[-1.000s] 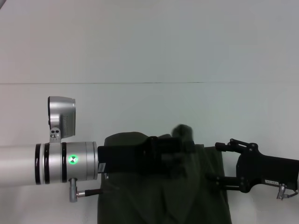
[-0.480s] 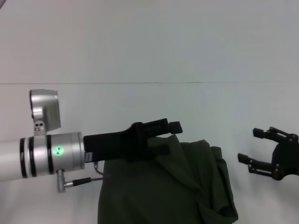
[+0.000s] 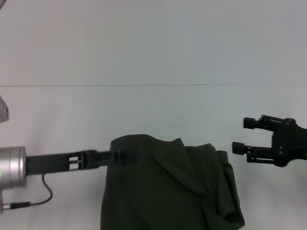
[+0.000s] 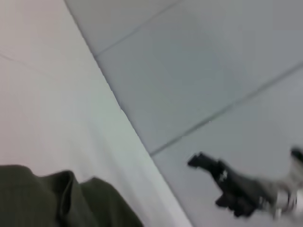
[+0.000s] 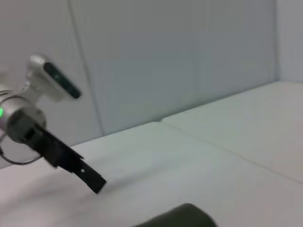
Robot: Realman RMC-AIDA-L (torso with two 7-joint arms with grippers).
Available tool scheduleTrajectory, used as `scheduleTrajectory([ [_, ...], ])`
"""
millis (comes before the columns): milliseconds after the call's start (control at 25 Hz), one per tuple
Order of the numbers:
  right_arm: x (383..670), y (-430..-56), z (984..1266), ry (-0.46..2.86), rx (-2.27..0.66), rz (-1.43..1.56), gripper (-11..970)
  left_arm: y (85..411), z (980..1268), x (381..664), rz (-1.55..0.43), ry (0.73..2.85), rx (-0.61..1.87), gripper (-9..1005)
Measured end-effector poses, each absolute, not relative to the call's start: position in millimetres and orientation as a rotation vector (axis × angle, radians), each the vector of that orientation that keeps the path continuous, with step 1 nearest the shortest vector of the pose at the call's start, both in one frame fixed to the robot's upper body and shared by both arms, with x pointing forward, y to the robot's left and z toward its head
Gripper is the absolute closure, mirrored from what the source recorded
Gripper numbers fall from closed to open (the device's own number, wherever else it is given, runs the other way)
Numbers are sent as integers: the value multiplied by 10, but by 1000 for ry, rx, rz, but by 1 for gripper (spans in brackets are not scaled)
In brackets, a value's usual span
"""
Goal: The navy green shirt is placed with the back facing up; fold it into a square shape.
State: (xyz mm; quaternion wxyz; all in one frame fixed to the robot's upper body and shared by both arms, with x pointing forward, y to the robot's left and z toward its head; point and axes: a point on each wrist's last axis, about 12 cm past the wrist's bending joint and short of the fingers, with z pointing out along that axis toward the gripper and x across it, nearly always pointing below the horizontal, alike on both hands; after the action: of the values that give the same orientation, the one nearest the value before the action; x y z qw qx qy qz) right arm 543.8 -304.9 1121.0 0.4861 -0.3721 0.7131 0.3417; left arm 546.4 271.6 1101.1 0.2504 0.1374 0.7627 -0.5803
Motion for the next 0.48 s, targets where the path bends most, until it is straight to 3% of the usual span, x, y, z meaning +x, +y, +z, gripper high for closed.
scheduleTrajectory([
  [120, 5556, -2863, 11472, 1795, -983, 894, 84, 2819, 11035, 5364, -1524, 2019, 565, 90],
  [480, 5761, -2137, 12169, 2178, -1140, 795, 87, 3038, 10993, 5227, -1305, 1935, 745, 91],
])
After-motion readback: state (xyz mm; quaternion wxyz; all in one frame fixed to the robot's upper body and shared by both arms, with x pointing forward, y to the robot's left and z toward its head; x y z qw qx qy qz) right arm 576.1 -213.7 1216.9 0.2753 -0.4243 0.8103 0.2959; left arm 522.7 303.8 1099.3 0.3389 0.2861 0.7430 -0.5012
